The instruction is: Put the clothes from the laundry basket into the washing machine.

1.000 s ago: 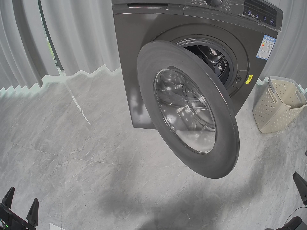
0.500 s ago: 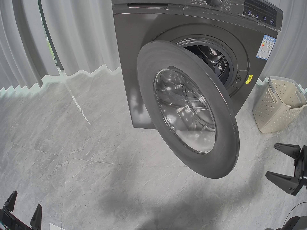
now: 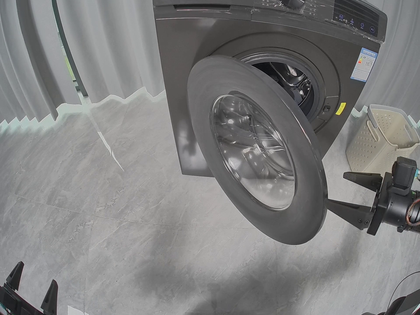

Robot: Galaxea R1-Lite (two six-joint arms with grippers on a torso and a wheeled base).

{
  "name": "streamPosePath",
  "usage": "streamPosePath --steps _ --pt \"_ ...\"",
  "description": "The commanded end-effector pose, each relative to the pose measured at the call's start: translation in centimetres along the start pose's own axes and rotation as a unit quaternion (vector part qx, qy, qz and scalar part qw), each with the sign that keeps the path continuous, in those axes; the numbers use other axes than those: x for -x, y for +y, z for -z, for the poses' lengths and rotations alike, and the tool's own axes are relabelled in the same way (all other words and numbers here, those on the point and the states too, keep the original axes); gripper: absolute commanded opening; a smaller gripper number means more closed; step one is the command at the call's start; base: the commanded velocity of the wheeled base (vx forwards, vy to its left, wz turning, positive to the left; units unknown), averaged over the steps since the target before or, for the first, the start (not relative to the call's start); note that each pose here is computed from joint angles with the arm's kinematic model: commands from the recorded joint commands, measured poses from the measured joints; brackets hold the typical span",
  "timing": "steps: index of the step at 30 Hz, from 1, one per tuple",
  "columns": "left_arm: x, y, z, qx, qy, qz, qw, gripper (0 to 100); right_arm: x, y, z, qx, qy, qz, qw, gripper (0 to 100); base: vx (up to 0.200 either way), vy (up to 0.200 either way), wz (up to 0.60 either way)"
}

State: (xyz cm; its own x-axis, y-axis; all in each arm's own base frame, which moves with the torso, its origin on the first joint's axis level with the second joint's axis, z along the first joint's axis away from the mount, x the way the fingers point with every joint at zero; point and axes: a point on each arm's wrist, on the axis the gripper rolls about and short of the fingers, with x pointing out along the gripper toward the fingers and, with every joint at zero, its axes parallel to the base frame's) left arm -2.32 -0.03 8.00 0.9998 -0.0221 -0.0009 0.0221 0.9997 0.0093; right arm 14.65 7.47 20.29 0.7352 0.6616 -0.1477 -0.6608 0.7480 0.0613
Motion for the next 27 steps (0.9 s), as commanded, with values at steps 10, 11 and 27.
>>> streamPosePath --steps 10,11,27 --pt "0.0 0.0 0.5 0.000 0.002 0.000 1.0000 100 -0.7 -4.1 -1.2 -0.008 -0.025 0.134 0.9907 100 0.000 0.000 0.00" --pt "0.0 0.0 0.5 -0.001 0.002 0.000 1.0000 100 -0.5 -4.6 -1.2 -0.009 -0.028 0.147 0.9887 100 0.000 0.000 0.00" --pt "0.0 0.0 0.5 0.000 0.001 -0.001 1.0000 100 0.9 -6.7 1.1 -0.015 -0.020 0.217 0.9757 100 0.000 -0.013 0.00"
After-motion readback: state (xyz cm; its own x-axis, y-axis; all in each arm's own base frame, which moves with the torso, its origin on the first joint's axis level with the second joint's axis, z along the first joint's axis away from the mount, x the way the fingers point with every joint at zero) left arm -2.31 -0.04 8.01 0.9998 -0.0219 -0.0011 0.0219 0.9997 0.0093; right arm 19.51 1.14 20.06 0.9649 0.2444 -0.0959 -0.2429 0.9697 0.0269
